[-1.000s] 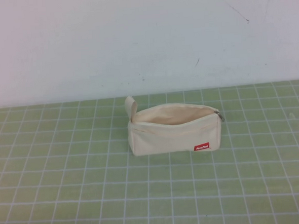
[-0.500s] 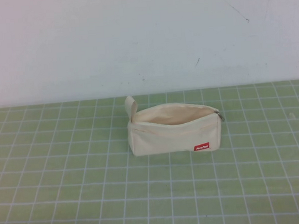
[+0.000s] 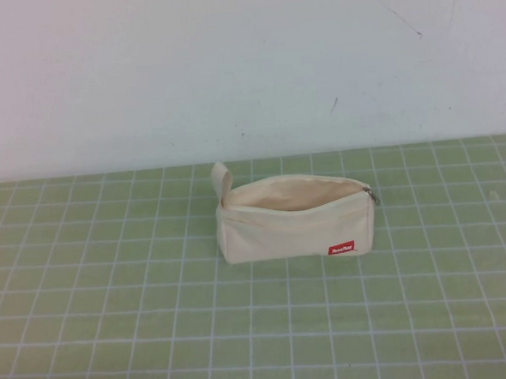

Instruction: Put eraser into pencil case

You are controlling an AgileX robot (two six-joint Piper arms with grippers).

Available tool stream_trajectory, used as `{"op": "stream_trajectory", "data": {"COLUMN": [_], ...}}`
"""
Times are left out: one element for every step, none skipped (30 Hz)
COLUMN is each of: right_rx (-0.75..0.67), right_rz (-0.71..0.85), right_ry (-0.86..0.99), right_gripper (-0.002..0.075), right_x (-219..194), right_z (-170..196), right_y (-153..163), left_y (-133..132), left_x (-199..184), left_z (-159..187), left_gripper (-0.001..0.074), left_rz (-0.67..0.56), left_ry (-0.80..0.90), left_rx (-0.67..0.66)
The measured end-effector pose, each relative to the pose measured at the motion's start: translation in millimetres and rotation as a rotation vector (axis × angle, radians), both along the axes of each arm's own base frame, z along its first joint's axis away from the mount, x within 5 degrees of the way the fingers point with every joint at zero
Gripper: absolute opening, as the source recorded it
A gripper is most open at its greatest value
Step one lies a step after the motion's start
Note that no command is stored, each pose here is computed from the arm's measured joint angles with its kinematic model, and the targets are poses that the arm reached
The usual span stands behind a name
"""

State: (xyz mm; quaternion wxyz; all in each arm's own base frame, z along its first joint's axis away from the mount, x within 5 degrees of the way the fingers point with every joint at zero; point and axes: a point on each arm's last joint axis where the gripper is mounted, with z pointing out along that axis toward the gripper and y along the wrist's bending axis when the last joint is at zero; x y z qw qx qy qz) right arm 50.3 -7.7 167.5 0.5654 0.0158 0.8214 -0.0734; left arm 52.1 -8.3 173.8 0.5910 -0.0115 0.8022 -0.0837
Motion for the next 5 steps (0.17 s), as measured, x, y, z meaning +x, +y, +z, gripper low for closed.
{"op": "stream_trajectory", "data": {"right_rx": [0.0,0.0,0.002,0.002,0.002], "right_rz": [0.0,0.0,0.0,0.0,0.0], "right_ry": [0.0,0.0,0.0,0.0,0.0], "right_gripper": [0.0,0.0,0.0,0.0,0.0], "right_x": [0.0,0.0,0.0,0.0,0.0], "right_z": [0.0,0.0,0.0,0.0,0.0], "right_y": [0.0,0.0,0.1,0.1,0.1], "left_y": [0.0,0.0,0.0,0.0,0.0], "left_x": [0.0,0.0,0.0,0.0,0.0], "left_z": [0.0,0.0,0.0,0.0,0.0], "left_gripper": [-0.0001,-0.0001,-0.0001,-0.0001,-0.0001], "left_rz": [0.0,0.0,0.0,0.0,0.0], "left_ry": [0.0,0.0,0.0,0.0,0.0], "left_rx": [0.0,0.0,0.0,0.0,0.0]}}
